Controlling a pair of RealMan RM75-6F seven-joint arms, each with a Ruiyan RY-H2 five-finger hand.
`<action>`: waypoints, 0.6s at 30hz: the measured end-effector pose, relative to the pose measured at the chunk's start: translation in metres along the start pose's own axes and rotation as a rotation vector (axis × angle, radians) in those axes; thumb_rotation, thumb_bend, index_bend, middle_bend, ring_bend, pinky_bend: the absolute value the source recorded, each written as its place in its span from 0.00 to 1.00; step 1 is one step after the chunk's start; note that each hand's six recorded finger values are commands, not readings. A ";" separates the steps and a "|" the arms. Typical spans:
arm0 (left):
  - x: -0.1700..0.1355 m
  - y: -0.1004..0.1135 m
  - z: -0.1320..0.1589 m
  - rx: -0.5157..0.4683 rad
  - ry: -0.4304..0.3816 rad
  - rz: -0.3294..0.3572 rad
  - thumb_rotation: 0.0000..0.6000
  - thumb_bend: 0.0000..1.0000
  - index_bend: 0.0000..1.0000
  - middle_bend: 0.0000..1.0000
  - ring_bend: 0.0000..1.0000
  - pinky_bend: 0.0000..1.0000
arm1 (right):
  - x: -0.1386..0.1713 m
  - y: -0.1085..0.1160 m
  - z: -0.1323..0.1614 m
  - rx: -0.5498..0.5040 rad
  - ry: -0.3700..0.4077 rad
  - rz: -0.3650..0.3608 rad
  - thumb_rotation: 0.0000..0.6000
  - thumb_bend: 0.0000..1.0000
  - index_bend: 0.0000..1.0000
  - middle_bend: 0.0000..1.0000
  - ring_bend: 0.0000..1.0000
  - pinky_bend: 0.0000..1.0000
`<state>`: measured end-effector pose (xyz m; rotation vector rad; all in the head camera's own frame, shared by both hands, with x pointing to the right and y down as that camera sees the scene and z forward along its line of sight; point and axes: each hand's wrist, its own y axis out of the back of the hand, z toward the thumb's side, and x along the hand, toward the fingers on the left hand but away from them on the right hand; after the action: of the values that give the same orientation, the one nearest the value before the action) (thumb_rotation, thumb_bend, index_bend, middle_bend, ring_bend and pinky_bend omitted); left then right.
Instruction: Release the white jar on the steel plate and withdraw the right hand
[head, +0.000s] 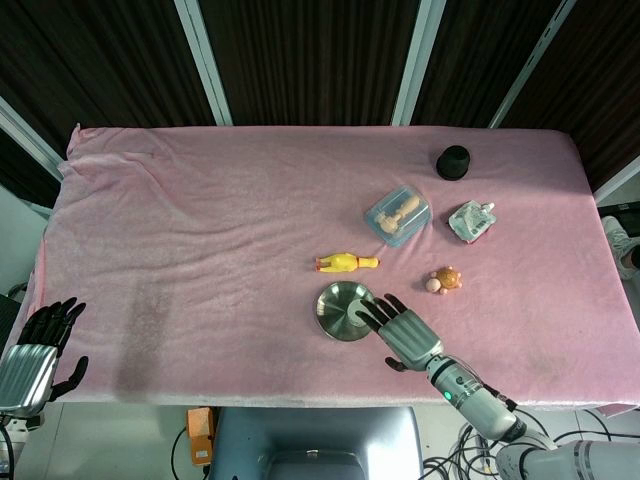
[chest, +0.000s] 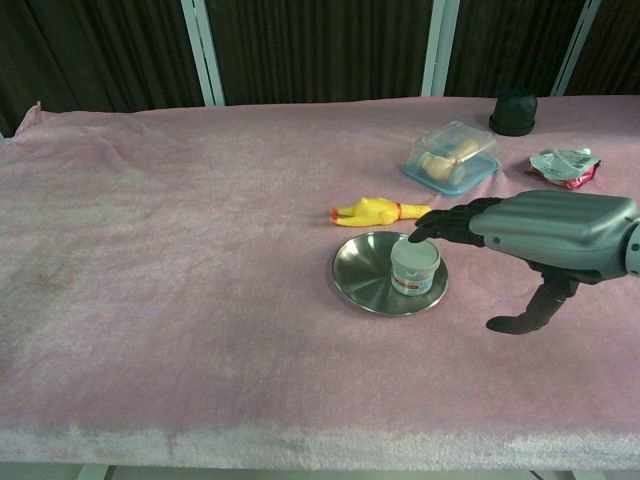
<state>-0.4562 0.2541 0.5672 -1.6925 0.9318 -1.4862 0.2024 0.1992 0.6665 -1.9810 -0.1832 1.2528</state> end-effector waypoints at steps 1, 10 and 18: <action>0.000 0.000 0.000 0.000 0.001 0.000 1.00 0.42 0.00 0.03 0.00 0.09 | 0.000 -0.001 -0.001 0.001 -0.002 0.001 1.00 0.38 0.00 0.00 0.00 0.00; -0.001 0.000 -0.001 -0.002 -0.001 -0.002 1.00 0.42 0.00 0.02 0.00 0.09 | 0.001 0.006 -0.022 0.014 -0.064 -0.031 1.00 0.38 0.00 0.00 0.00 0.00; 0.000 0.000 0.000 -0.003 -0.002 -0.001 1.00 0.42 0.00 0.02 0.00 0.09 | 0.009 0.016 -0.096 0.056 -0.274 -0.063 1.00 0.38 0.10 0.00 0.00 0.00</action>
<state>-0.4562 0.2538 0.5671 -1.6958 0.9331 -1.4844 0.2819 0.1420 0.6704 -1.7374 -0.3387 1.4688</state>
